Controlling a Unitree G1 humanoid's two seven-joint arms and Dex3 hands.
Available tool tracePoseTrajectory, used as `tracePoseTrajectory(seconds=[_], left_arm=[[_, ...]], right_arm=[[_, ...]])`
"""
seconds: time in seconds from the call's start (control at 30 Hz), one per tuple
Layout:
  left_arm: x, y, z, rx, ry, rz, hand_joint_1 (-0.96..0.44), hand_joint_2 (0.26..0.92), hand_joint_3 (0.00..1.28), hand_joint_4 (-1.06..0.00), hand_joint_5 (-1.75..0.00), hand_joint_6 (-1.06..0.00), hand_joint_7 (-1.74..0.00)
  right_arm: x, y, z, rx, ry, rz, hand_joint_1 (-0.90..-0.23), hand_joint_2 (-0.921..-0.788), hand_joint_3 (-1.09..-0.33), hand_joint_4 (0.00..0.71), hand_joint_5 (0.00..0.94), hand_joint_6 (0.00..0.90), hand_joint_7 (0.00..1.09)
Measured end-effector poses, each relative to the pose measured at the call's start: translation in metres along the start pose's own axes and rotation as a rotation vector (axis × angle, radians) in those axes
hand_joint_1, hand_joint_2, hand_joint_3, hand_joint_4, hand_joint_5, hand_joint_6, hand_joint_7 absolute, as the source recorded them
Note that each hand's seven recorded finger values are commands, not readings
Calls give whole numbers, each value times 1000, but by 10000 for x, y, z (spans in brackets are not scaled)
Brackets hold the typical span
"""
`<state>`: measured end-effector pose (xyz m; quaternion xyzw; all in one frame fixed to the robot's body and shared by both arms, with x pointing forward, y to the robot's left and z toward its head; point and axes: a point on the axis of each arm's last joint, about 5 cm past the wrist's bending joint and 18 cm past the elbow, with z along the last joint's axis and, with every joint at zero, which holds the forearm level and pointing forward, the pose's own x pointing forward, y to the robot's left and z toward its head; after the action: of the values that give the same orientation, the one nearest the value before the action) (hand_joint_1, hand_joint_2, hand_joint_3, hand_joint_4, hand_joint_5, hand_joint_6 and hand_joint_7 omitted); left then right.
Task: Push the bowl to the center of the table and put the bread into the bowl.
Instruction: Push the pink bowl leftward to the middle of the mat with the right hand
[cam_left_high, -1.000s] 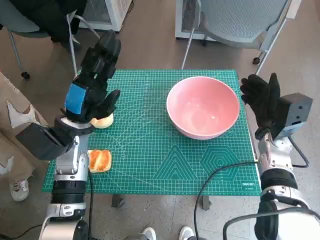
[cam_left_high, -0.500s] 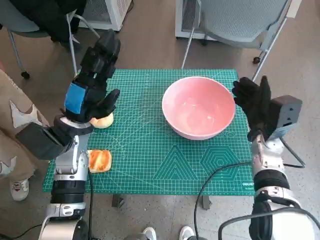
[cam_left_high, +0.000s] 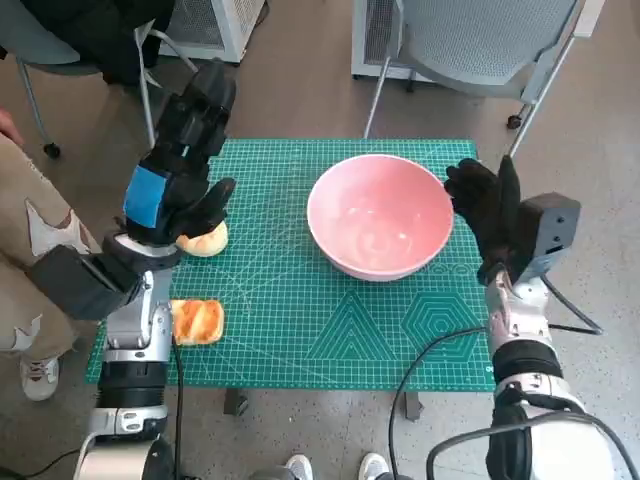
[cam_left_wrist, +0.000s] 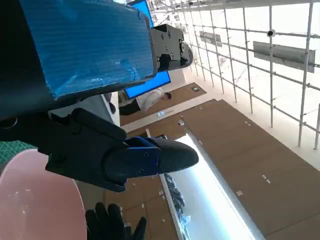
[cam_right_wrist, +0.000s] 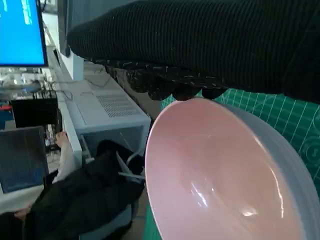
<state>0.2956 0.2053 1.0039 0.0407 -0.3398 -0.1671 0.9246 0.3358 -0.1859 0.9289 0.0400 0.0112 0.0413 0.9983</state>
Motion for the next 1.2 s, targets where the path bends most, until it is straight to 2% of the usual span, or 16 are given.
tracePoseTrajectory(seconds=[1.2], left_arm=[[-34, -6, 21, -1, 5, 14, -721, 921, 459, -34, 0, -43, -263]], right_arm=[[37, 281, -51, -2, 11, 121, -701, -921, -874, 117, 3, 57, 272]])
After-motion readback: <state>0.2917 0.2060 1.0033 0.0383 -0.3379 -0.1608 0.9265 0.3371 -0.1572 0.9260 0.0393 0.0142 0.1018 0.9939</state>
